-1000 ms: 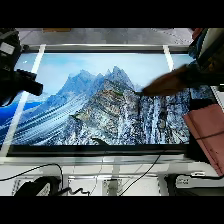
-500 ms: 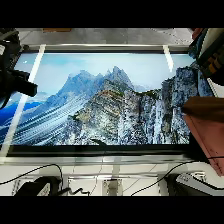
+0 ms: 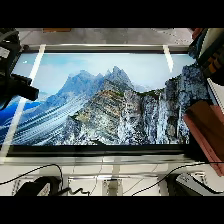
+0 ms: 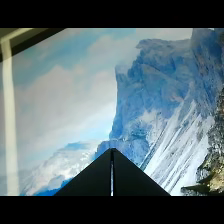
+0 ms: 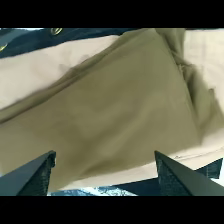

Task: Fold the clothes and pants, and hang the long-sleeved shirts on hangers.

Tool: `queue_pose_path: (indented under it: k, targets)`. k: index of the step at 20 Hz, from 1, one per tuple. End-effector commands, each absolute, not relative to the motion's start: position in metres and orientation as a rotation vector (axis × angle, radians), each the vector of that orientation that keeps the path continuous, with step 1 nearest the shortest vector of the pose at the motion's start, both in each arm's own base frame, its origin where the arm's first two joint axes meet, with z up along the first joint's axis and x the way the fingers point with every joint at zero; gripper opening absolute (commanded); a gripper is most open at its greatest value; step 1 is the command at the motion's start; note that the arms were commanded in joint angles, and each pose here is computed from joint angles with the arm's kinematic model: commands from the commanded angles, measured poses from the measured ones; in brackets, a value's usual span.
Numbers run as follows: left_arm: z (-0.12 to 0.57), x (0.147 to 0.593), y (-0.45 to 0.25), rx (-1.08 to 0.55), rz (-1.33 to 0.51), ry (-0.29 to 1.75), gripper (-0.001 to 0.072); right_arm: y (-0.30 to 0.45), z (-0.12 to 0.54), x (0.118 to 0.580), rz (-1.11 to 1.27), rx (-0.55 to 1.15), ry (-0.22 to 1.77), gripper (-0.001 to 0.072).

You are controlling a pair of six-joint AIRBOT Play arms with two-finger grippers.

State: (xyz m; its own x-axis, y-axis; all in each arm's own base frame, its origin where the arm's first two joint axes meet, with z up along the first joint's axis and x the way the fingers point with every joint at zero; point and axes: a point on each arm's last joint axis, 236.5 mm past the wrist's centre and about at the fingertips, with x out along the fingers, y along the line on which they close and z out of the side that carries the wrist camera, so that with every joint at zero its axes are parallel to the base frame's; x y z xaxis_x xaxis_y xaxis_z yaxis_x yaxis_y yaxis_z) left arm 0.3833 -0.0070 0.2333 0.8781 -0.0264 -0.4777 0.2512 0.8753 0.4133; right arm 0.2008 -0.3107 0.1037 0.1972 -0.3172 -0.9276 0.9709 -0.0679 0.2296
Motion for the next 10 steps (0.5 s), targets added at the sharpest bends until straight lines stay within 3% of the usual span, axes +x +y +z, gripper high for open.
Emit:
queue_pose_path:
  k: [1, 2, 3, 4, 5, 6, 10]
  targets:
    - [0.232, 0.383, -0.007, 0.487, -0.151, 0.485, 0.0012, -0.309, 0.104, 0.203, -1.218, 1.107, 0.794, 0.0684]
    - [0.232, 0.383, -0.007, 0.487, -0.151, 0.485, 0.0012, -0.307, 0.105, 0.21, -1.166, 1.077, 0.81, 0.0682]
    - [0.232, 0.383, -0.007, 0.487, -0.151, 0.485, 0.0012, -0.304, 0.106, 0.219, -1.099, 1.053, 0.819, 0.0595]
    - [0.232, 0.383, -0.007, 0.487, -0.151, 0.485, 0.0012, -0.298, 0.108, 0.231, -1.022, 1.043, 0.822, 0.0385]
    - [0.233, 0.383, -0.007, 0.487, -0.151, 0.485, 0.0012, -0.289, 0.112, 0.247, -0.925, 1.024, 0.825, 0.0105]
    - [0.233, 0.383, -0.007, 0.487, -0.151, 0.485, 0.0012, -0.276, 0.115, 0.264, -0.813, 0.969, 0.848, 0.0042]
    - [0.233, 0.383, -0.007, 0.487, -0.151, 0.485, 0.0012, -0.189, 0.126, 0.33, -0.396, 0.71, 0.952, 0.0033]
